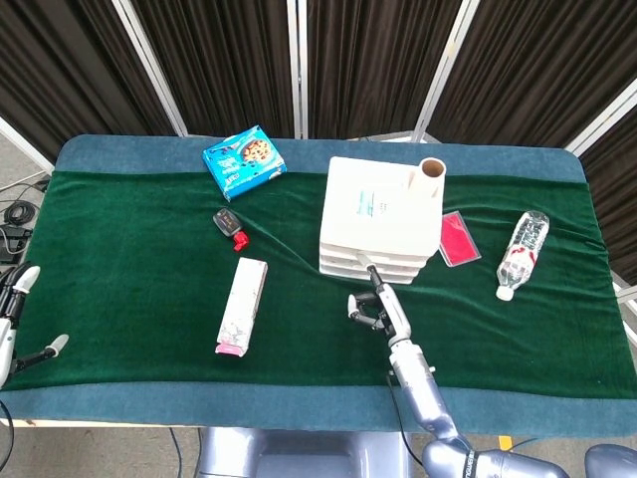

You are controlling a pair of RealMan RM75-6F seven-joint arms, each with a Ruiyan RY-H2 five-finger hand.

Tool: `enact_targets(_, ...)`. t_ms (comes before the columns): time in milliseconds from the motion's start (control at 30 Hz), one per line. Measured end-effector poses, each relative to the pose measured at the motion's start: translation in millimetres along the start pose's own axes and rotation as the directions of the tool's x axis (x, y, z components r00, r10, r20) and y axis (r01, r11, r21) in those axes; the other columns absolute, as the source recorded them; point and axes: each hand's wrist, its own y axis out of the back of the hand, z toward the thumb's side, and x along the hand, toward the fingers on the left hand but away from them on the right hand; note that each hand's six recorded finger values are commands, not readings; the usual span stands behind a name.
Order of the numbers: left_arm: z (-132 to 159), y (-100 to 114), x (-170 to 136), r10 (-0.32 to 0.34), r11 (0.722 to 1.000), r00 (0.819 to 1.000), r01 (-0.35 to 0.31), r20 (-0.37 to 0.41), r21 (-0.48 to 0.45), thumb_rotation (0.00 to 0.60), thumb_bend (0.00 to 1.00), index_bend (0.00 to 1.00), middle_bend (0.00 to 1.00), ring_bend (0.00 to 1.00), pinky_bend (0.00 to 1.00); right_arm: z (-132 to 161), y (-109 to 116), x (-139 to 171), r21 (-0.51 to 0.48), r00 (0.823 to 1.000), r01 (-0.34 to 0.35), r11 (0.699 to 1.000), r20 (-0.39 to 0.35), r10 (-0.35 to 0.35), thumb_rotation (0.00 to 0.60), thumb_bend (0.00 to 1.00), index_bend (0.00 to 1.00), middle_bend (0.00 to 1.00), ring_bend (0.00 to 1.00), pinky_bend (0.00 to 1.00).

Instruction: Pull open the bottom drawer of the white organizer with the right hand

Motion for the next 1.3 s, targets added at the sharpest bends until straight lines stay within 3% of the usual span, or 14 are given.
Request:
enact_targets(467, -0.7, -1.1, 0.4, -0.005, 1.0, 1.0, 0.005, -0.001, 0.002, 0.6, 0.16, 0.0, 0.0, 0.0, 0.0, 5.0, -4.5, 1.6, -0.043, 1.0, -0.032, 0.999, -0.001, 0.032, 0.6, 0.54, 0.18, 0.88, 0.86, 0.68)
enact_targets(1300, -1.0, -1.7, 0.6, -0.006, 1.0, 1.0, 0.006, -0.004, 0.004, 0.6, 0.16, 0.0, 0.0, 0.0, 0.0, 10.5, -9.8, 19.1, -0.079, 0.996, -0.086, 0.993, -0.003, 0.087, 0.6, 0.54, 0.19, 0.88, 0.86, 0.68)
